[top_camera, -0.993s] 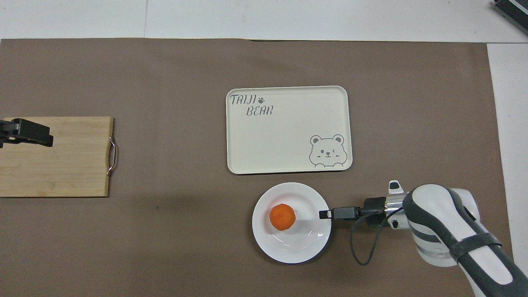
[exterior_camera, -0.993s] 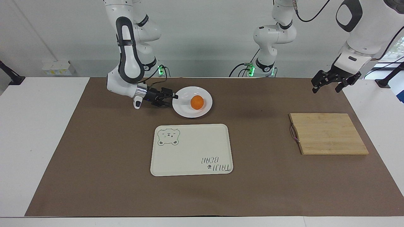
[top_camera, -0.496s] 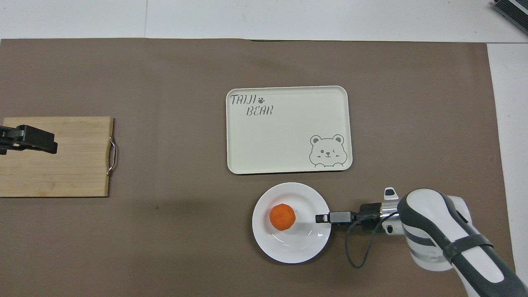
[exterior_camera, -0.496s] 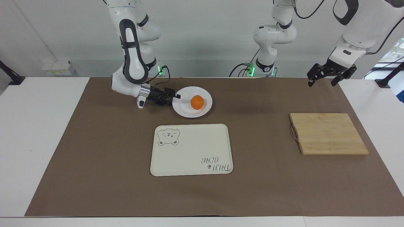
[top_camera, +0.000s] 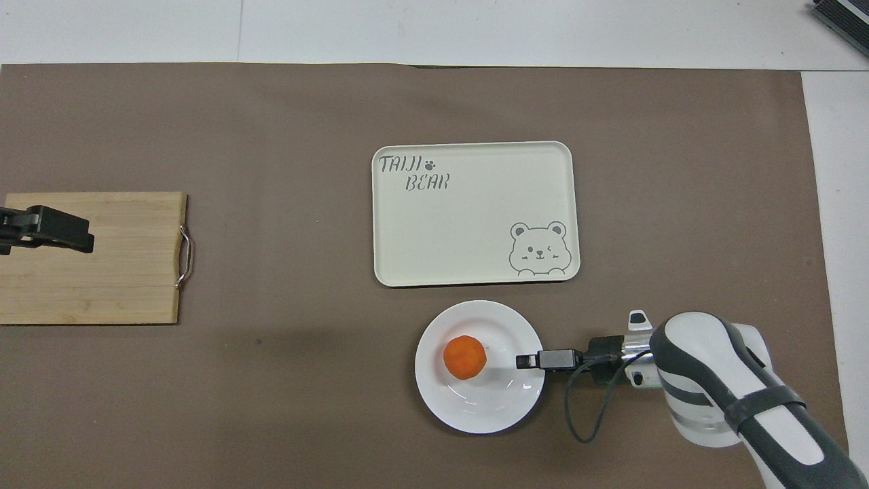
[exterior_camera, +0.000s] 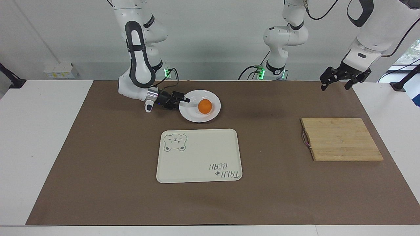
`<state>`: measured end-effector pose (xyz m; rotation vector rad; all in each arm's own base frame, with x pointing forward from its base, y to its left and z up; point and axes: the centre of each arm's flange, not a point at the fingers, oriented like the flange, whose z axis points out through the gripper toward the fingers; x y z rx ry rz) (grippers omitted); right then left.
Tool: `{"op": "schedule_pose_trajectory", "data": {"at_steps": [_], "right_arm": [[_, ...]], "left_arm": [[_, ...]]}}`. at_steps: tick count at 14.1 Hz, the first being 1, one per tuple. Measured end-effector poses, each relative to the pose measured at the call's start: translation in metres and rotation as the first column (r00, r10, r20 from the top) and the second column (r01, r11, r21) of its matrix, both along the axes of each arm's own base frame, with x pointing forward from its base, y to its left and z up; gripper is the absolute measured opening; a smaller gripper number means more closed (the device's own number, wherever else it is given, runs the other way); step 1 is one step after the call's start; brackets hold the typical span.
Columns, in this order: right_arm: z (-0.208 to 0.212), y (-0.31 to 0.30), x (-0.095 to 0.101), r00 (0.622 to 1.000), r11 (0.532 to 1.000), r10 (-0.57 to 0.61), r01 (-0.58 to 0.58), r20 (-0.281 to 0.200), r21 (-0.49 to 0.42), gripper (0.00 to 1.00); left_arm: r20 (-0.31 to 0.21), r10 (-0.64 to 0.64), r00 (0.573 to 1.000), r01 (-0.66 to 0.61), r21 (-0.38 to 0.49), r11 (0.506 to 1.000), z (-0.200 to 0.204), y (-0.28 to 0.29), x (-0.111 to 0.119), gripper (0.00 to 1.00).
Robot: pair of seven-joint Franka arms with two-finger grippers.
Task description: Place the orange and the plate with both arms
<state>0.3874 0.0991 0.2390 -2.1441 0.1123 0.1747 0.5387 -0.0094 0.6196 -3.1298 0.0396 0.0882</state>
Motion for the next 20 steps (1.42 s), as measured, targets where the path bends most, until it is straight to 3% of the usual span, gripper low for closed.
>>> {"op": "schedule_pose_trajectory", "data": {"at_steps": [5,9,14,17,20], "right_arm": [[-0.002,-0.002,0.0,1.0,1.0,-0.004,0.004,0.006,-0.012,0.04],[-0.001,-0.001,0.01,0.996,0.999,0.039,-0.039,0.085,-0.007,0.04],[0.017,0.003,0.05,0.99,0.999,0.018,-0.025,0.138,0.048,0.04],[0.027,-0.006,0.083,0.986,0.998,-0.007,-0.004,0.168,0.064,0.04],[0.042,-0.003,0.131,0.987,0.997,-0.05,0.04,0.156,0.065,0.04]], "left_arm": [[0.0,0.0,1.0,0.0,0.0,1.0,0.0,0.0,0.0,1.0],[0.0,0.0,1.0,0.0,0.0,1.0,0.0,0.0,0.0,1.0],[0.0,0.0,1.0,0.0,0.0,1.0,0.0,0.0,0.0,1.0],[0.0,0.0,1.0,0.0,0.0,1.0,0.0,0.0,0.0,1.0],[0.0,0.0,1.0,0.0,0.0,1.0,0.0,0.0,0.0,1.0]]}}
